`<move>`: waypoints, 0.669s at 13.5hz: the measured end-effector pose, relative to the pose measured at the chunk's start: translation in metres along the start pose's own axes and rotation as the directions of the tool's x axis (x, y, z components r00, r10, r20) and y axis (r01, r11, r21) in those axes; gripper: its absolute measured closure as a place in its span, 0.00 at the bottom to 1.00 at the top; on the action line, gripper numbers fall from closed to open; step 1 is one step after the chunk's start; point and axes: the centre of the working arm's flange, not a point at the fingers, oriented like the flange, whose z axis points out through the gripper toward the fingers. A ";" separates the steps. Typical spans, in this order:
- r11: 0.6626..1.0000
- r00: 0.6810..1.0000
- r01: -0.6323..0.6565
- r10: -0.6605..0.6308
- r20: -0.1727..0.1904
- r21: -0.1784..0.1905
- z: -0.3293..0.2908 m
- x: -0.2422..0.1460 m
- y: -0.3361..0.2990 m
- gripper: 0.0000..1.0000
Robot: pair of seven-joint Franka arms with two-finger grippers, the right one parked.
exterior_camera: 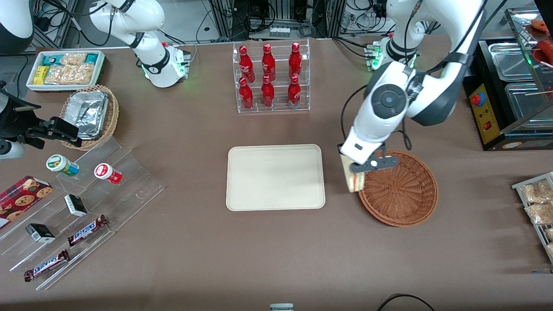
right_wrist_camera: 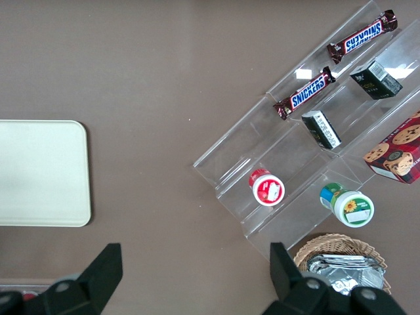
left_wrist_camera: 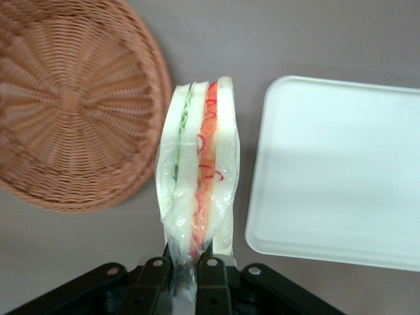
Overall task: Place sandwich from basket to tray
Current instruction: 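Lift the sandwich and carry it toward the cream tray, then lower the sandwich onto the tray and open the left gripper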
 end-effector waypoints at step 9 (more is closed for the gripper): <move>0.978 0.979 -0.203 0.203 -0.009 -0.055 0.047 -0.048 0.111 0.87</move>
